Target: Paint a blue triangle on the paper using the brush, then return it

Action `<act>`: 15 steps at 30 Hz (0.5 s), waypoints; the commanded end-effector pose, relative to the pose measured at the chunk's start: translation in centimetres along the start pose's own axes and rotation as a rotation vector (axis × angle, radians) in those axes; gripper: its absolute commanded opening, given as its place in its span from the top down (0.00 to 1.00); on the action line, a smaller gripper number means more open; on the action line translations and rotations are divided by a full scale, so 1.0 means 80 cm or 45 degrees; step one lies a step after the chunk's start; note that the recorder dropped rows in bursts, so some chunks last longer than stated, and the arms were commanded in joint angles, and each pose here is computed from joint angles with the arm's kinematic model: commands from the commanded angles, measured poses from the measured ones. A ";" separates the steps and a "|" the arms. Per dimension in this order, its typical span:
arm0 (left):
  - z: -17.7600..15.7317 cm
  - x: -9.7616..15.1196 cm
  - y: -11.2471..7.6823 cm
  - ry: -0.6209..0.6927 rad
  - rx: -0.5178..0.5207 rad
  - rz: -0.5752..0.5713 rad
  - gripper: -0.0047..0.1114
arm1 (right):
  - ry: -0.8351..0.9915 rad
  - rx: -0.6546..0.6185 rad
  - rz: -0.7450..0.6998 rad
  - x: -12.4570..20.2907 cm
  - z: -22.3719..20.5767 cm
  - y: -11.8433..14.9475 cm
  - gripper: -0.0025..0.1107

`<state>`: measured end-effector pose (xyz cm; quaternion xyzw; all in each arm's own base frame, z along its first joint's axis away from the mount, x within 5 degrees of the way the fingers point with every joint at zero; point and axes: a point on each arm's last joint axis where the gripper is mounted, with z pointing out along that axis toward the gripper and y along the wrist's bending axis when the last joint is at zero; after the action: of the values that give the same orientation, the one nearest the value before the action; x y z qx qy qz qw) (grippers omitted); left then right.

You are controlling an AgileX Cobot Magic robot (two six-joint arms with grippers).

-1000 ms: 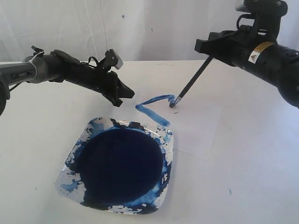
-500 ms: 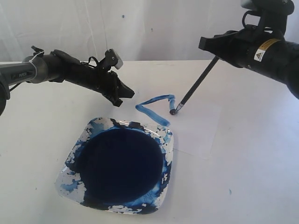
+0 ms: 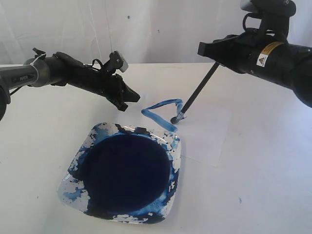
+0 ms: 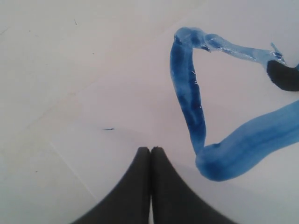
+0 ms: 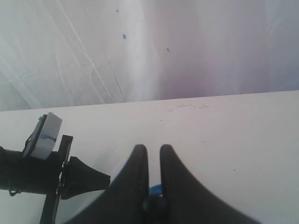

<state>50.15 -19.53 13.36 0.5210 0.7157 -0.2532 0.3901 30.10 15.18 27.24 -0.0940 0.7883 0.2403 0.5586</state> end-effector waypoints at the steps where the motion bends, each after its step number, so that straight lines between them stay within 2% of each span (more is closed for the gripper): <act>1: 0.000 -0.008 -0.003 -0.029 0.013 0.016 0.96 | 0.079 0.032 0.020 0.008 -0.001 0.001 0.97; 15: 0.000 -0.007 -0.003 -0.027 0.010 0.013 0.96 | 0.064 0.059 0.019 -0.013 -0.028 0.005 0.97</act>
<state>50.18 -19.52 13.36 0.5203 0.7162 -0.2518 0.3910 28.60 14.31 28.69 -0.0810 0.8106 0.2208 0.5364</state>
